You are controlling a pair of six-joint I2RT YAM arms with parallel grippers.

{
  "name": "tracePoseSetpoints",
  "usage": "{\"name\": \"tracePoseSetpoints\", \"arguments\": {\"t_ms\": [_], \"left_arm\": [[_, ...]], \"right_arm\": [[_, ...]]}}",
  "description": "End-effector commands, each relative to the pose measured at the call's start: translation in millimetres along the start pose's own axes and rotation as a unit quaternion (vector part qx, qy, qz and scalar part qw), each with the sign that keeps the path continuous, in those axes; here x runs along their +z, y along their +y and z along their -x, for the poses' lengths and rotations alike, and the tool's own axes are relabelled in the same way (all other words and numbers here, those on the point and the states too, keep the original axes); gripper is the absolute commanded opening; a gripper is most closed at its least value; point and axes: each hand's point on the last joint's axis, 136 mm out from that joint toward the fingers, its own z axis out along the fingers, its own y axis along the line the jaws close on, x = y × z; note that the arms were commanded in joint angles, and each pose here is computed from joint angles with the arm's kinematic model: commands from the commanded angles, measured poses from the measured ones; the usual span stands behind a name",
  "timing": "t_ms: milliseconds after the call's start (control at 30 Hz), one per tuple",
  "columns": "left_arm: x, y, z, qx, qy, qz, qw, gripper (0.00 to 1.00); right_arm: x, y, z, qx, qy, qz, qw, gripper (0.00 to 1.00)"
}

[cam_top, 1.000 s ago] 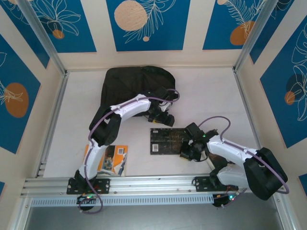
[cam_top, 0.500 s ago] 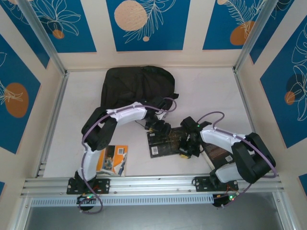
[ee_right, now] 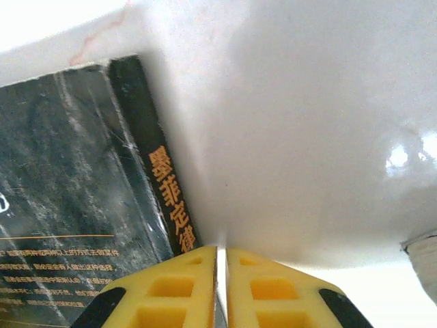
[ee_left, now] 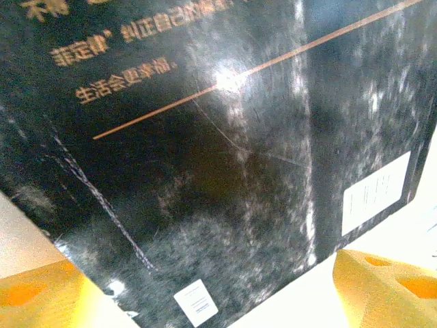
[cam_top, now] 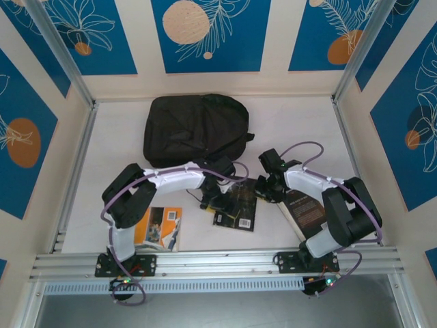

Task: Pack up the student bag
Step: Rotate the book at the center of the table.

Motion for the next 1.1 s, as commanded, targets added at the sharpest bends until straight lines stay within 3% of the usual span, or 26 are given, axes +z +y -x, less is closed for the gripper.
{"name": "tracePoseSetpoints", "arguments": {"t_ms": [0, 367, 700, 1067], "left_arm": [[-17, -12, 10, 0.009, -0.035, -0.015, 0.999, 0.83], [-38, 0, 50, -0.046, -0.109, -0.017, 0.993, 0.82], [-21, 0, 71, -0.067, -0.106, -0.043, 0.991, 0.81], [-20, 19, 58, -0.079, -0.095, -0.015, 0.992, 0.80]], "right_arm": [[-9, 5, -4, -0.003, -0.003, 0.033, 0.999, 0.15], [-17, 9, -27, 0.008, 0.026, 0.098, 0.995, 0.20], [-3, 8, -34, 0.006, 0.053, 0.086, 0.995, 0.20], [10, -5, -42, -0.002, 0.068, 0.054, 0.996, 0.21]]}}
